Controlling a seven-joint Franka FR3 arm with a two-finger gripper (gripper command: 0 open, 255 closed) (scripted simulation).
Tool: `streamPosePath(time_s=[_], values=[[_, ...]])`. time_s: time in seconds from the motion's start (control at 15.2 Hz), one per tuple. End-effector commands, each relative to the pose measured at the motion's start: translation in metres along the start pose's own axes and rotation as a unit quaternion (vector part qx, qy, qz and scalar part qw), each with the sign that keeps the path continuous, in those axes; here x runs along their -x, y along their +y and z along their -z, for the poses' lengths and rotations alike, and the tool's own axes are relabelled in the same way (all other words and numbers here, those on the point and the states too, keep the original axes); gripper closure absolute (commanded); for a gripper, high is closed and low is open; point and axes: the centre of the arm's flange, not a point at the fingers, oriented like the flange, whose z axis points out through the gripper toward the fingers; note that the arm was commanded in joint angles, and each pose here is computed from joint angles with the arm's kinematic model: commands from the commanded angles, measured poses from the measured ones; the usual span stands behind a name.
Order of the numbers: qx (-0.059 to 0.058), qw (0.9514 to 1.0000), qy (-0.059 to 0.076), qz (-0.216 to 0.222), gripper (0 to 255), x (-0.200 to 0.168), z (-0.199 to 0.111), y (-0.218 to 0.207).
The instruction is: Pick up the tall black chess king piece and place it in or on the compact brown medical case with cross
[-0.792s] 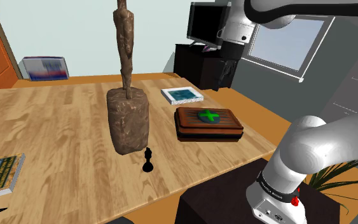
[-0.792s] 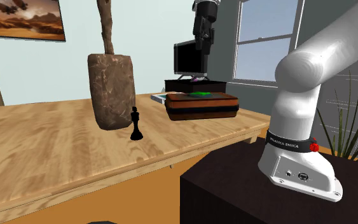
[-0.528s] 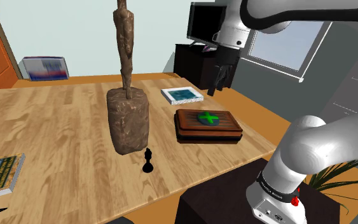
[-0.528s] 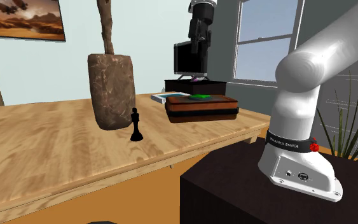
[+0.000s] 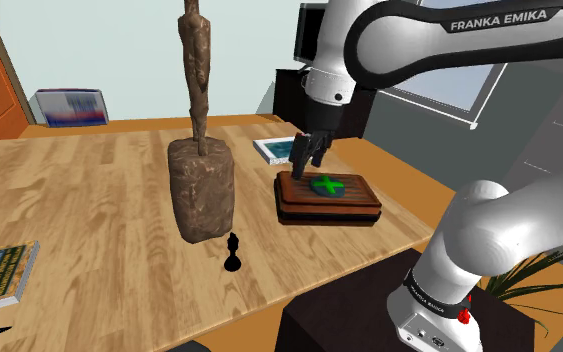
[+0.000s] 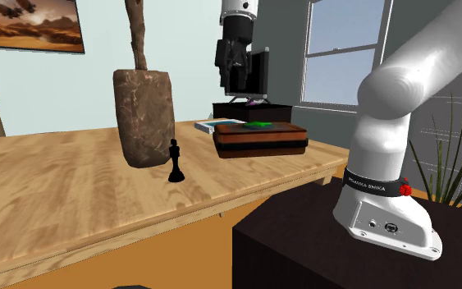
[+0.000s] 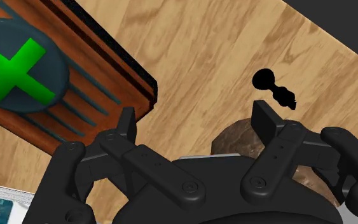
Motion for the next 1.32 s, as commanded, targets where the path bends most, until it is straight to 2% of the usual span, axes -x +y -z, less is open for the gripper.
streamPosePath(time_s=[0.0, 0.86, 1.25], values=[[0.004, 1.0000, 0.003, 0.000, 0, -0.006, -0.013, -0.022], [0.029, 0.9994, 0.019, 0.000, 0, -0.043, -0.105, -0.166], [0.029, 0.9994, 0.019, 0.000, 0, -0.044, -0.136, -0.164]])
